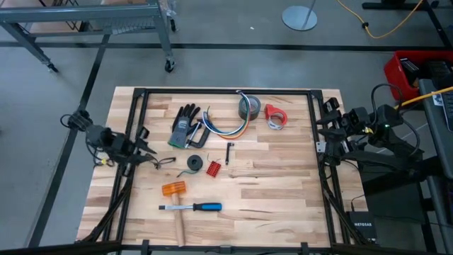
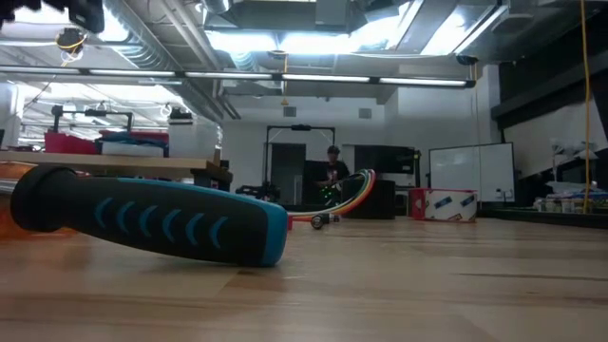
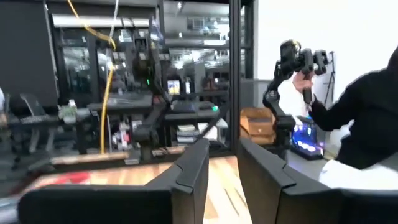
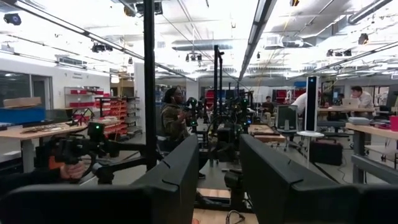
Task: Coil cords
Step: Return to Home Position
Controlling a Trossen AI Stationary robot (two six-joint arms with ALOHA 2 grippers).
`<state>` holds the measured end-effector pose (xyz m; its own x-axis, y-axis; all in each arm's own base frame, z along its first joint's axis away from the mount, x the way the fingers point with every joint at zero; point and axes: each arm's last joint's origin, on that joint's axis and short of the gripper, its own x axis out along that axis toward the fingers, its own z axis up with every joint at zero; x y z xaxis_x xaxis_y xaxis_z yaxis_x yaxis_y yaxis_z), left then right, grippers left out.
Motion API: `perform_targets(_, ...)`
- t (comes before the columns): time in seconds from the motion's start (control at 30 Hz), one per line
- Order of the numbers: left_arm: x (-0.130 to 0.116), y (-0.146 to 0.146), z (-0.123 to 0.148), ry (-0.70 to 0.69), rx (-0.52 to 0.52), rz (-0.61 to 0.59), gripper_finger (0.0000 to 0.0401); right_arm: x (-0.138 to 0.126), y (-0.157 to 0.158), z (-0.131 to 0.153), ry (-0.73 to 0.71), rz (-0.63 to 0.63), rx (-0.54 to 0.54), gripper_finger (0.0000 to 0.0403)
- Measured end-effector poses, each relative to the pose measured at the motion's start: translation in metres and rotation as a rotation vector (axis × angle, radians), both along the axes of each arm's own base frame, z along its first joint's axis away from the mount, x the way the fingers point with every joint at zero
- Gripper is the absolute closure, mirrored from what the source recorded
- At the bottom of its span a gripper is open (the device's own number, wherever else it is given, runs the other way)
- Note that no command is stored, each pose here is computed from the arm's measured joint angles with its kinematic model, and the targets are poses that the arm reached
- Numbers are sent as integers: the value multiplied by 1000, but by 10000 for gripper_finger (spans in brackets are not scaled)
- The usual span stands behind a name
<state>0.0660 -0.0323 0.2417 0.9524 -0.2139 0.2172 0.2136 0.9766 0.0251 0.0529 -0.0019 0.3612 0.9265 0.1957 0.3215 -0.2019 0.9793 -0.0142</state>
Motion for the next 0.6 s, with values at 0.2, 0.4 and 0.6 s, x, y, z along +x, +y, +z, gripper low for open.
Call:
perform_targets(0.2, 12, -8, -34, 14, -56, -12, 324, 3, -1, -1, 10, -1, -2, 281)
perform_targets(0.4, 17, -10, -52, -9, -39, 12, 324, 6, -2, -2, 26, -1, 3, 281)
perform_targets(0.6, 20, -3, -49, -47, 30, 119, 324, 9, -3, -2, 42, -1, 8, 281)
